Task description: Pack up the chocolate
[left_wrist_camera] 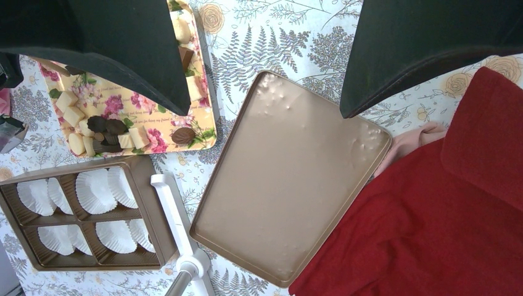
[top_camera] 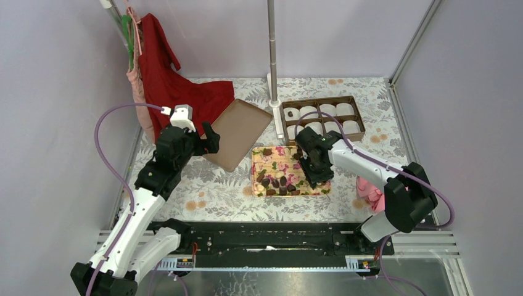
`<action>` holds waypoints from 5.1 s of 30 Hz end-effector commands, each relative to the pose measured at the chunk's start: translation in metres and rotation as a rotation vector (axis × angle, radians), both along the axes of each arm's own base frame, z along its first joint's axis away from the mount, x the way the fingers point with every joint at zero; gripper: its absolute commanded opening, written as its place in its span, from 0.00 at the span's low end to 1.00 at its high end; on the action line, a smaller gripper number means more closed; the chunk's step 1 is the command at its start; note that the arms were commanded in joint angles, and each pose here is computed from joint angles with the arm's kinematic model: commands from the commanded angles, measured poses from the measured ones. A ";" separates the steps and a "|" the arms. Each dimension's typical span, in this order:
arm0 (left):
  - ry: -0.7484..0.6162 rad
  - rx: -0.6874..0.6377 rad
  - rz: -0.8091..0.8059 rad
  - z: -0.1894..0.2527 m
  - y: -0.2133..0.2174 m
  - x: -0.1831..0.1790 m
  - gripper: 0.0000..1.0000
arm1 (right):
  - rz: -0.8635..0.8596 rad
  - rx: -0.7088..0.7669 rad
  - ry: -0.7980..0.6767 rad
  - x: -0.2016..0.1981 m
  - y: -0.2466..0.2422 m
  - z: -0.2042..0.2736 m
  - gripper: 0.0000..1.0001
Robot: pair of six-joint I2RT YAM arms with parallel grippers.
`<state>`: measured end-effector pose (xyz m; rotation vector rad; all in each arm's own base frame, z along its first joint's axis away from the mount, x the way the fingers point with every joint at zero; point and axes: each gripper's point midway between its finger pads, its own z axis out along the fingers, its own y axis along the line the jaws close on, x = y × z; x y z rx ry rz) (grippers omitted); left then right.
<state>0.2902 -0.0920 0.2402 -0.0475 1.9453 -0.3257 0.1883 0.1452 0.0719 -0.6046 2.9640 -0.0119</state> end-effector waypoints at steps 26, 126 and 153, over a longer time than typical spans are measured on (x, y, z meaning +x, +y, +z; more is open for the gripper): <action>-0.006 -0.027 -0.030 0.001 -0.006 0.000 0.99 | -0.026 0.047 -0.286 0.096 0.013 0.082 0.24; 0.023 -0.039 -0.071 -0.008 -0.015 0.002 0.99 | -0.108 0.114 -0.226 0.081 0.002 0.042 0.47; 0.047 -0.032 -0.070 -0.015 -0.016 0.005 0.99 | -0.068 0.101 -0.113 0.090 0.028 -0.002 0.40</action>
